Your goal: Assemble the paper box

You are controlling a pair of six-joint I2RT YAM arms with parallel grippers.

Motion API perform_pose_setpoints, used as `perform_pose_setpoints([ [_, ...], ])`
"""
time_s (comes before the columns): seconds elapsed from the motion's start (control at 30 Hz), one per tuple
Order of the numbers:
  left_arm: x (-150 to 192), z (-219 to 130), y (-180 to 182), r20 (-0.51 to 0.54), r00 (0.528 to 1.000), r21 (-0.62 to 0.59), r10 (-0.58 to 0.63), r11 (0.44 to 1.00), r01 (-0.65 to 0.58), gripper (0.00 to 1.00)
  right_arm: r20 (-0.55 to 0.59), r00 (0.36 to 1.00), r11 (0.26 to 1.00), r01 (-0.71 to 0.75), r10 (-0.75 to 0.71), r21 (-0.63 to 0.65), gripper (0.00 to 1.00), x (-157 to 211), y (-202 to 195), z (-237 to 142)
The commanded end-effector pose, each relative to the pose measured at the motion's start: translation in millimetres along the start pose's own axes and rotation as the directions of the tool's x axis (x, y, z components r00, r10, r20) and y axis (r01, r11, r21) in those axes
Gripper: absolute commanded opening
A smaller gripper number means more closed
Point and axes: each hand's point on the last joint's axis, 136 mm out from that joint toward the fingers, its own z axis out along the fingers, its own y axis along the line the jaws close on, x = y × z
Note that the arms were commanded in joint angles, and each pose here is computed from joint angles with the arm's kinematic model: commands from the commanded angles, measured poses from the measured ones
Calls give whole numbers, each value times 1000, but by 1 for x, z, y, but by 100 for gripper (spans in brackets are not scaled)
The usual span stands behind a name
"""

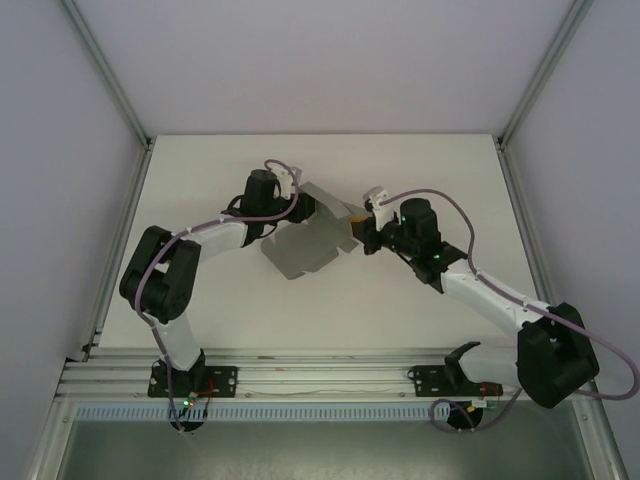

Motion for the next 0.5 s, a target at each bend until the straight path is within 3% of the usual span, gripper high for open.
perform_pose_setpoints([
  [0.0,-14,3,4,46,998,-32,31,999,-30,28,51,999,1000,-15,16,-26,0,-17,3,-4],
  [0.1,-15,5,12,55,998,-73,20,997,-15,14,45,998,999,-32,33,-19,0,-16,1,-3],
  [0.27,-10,4,38,55,998,-271,27,963,-11,1,56,997,998,-56,57,-13,0,-19,0,-4],
  [0.47,-2,-1,68,47,999,-523,1,852,24,0,39,995,995,-93,92,35,0,-14,-10,0],
])
